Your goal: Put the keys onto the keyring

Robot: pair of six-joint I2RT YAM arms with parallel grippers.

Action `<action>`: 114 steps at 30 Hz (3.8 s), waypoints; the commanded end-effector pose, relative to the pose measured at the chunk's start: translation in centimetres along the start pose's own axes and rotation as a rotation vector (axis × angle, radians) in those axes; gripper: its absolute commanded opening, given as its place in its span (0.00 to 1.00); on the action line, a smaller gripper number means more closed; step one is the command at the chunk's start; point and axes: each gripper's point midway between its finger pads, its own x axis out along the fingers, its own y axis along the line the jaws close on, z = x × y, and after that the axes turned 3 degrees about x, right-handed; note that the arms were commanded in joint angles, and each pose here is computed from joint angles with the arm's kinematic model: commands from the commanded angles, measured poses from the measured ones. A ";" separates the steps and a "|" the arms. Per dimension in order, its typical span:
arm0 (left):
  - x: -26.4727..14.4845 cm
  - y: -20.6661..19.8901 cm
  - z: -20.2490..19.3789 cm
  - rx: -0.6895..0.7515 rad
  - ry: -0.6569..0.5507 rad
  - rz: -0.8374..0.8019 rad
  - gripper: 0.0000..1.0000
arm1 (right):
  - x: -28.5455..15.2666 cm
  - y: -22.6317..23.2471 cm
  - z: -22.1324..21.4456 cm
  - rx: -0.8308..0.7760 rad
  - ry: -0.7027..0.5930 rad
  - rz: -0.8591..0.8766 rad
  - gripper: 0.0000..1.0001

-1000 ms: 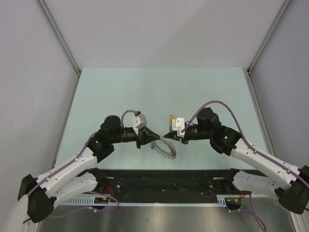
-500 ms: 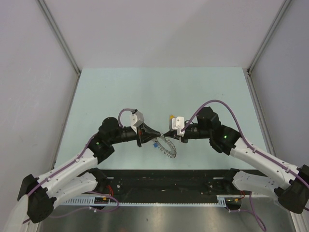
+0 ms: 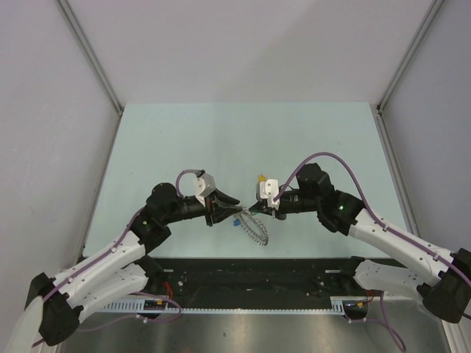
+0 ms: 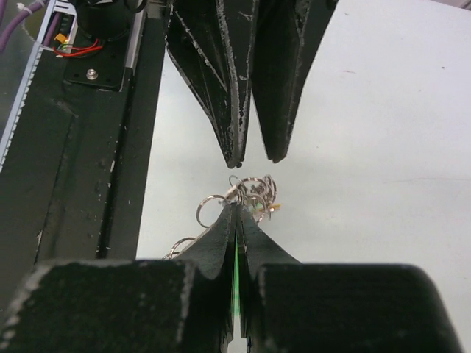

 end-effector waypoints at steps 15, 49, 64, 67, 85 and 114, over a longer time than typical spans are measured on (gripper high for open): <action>1.3 -1.1 -1.4 0.137 0.239 -0.252 0.49 | 0.0 0.5 3.0 -0.068 -0.063 0.044 0.00; 1.8 -0.9 -1.5 0.079 0.241 -0.231 0.00 | -0.2 0.1 2.5 -0.063 -0.034 0.011 0.00; 0.7 1.9 1.9 0.031 0.003 0.053 0.00 | 0.0 -0.4 2.1 -0.047 -0.032 0.011 0.00; 0.8 1.9 2.5 0.007 -0.051 0.057 0.00 | 0.3 -0.4 2.1 -0.048 -0.035 0.018 0.00; -0.1 1.5 4.1 -0.037 -0.191 0.085 0.00 | 0.8 -0.9 1.7 -0.030 -0.033 0.013 0.00; 0.3 0.5 0.6 0.146 0.168 -0.091 0.69 | 0.2 -0.4 2.4 -0.049 -0.040 0.012 0.00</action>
